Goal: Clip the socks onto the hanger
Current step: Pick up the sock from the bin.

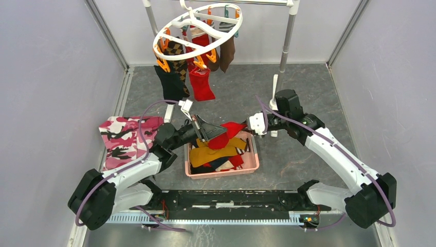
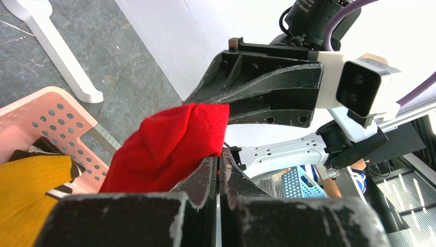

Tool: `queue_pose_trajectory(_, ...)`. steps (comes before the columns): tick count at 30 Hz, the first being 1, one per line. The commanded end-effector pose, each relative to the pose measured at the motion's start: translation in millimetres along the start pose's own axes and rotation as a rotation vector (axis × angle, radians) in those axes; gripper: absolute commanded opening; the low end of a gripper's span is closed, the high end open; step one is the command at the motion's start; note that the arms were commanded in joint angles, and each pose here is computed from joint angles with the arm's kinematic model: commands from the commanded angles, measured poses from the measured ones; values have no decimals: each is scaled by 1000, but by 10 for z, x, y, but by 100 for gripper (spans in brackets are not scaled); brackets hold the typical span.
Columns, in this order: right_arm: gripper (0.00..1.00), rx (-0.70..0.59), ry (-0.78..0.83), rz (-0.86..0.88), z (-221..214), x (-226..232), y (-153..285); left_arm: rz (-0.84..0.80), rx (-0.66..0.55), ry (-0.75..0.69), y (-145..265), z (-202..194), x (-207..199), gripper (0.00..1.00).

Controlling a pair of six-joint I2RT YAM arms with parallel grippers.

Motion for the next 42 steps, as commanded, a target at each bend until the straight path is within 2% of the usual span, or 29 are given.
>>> queue_pose_trajectory(1,20,-81,-42,16,194,-56,-28,-11,-46,-51,2,122,-8,5)
queue_pose_trajectory(4,12,-107,-122,37,169,-34,-80,-17,-52,-177,62,117,53,24)
queue_pose_trajectory(7,9,-118,-275,44,73,-64,-112,-50,-38,-411,182,65,75,43)
queue_pose_trajectory(9,9,-118,-379,62,-25,-86,-126,-53,-33,-646,286,52,106,59)
queue_pose_trajectory(12,9,-134,-485,98,-110,-77,-132,-7,-72,-884,415,116,201,70)
queue_pose_trajectory(17,10,-175,-584,147,-132,-18,-190,-78,-188,-1265,573,179,113,95)
queue_pose_trajectory(19,10,-193,-603,166,-121,6,-205,-131,-182,-1408,563,156,67,99)
queue_pose_trajectory(22,10,-203,-622,181,-124,30,-215,-183,-122,-1531,467,145,33,100)
queue_pose_trajectory(27,10,-214,-629,192,-119,48,-220,-143,-42,-1718,356,214,220,100)
queue_pose_trajectory(33,11,-211,-647,202,-158,70,-243,-228,12,-1671,154,142,242,97)
queue_pose_trajectory(37,11,-209,-646,201,-164,68,-242,-292,36,-1576,9,46,165,94)
queue_pose_trajectory(42,12,-205,-647,201,-172,71,-245,-294,51,-1518,-73,-20,147,95)
Point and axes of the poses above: each gripper's point midway between its finger pads, its own y axis back along the fingers, its own x axis along the line the jaws close on, z = x × y, the point moved 1 cm from there along y, back along the fingers, and after that the axes turned 3 degrees about y, right-handed, at the moved point
